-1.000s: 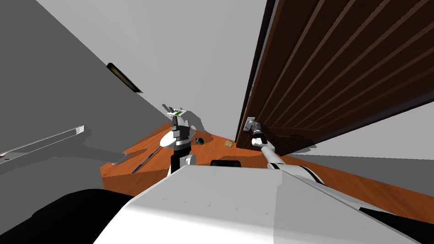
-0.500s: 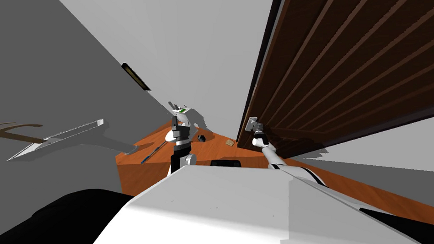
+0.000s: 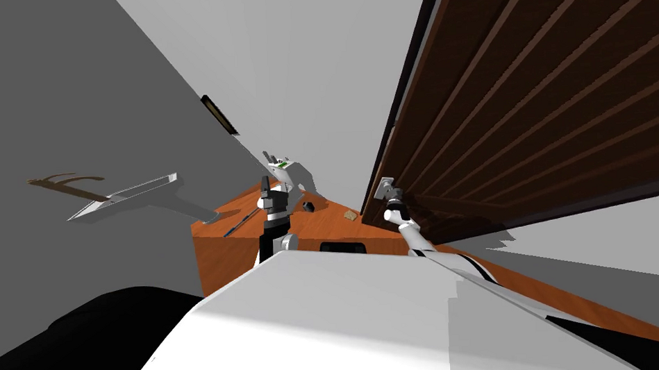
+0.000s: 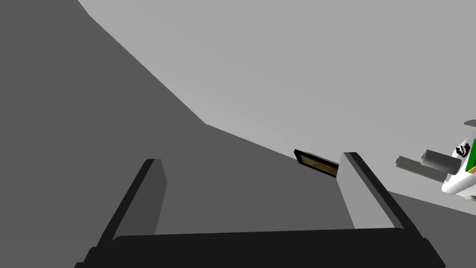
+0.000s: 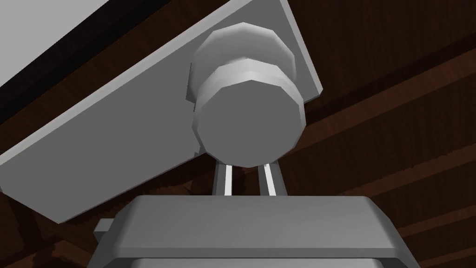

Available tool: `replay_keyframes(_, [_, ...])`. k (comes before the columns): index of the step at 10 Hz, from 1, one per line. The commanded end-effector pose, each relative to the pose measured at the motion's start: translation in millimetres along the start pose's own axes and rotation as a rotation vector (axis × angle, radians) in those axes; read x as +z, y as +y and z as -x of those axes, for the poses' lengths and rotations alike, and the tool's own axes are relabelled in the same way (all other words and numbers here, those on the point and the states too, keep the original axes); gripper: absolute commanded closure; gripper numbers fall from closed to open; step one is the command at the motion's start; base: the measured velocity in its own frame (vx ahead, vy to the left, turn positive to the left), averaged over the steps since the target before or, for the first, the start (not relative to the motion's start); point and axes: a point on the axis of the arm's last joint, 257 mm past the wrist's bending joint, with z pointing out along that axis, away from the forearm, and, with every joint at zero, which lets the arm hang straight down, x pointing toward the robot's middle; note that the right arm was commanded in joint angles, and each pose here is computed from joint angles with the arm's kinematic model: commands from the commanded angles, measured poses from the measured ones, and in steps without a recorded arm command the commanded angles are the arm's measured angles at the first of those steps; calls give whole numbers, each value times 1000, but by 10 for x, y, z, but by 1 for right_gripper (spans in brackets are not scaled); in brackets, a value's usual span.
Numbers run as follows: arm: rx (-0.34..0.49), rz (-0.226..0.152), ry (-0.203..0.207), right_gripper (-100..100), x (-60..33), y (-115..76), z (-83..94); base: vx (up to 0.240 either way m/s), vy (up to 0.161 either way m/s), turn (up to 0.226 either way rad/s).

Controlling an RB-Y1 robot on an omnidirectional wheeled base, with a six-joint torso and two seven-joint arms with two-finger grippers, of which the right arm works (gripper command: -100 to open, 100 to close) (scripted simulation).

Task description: Pull the door open

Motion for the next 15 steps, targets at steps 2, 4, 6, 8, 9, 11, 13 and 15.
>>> replay_keyframes(2, [115, 24, 4, 100, 44, 84, -81, -55, -31, 107])
replay_keyframes(4, [181, 30, -9, 100, 39, 102, -33, -70, -46, 132])
replay_keyframes(6, [243, 35, -21, 100, 35, 119, 13, -46, -25, 96])
replay_keyframes(8, [330, 20, -57, -100, -57, 14, 129, -52, -32, 93])
replay_keyframes(9, [399, 24, -59, -100, -72, -20, 72, -127, -45, 22])
replay_keyframes(11, [486, 28, -62, -100, -90, -62, 0, -136, -24, -7])
replay_keyframes(13, [582, 33, -65, -100, -112, -108, -79, -96, -14, 108])
replay_keyframes(15, [684, 37, -68, -100, -135, -155, -162, -93, -2, 39])
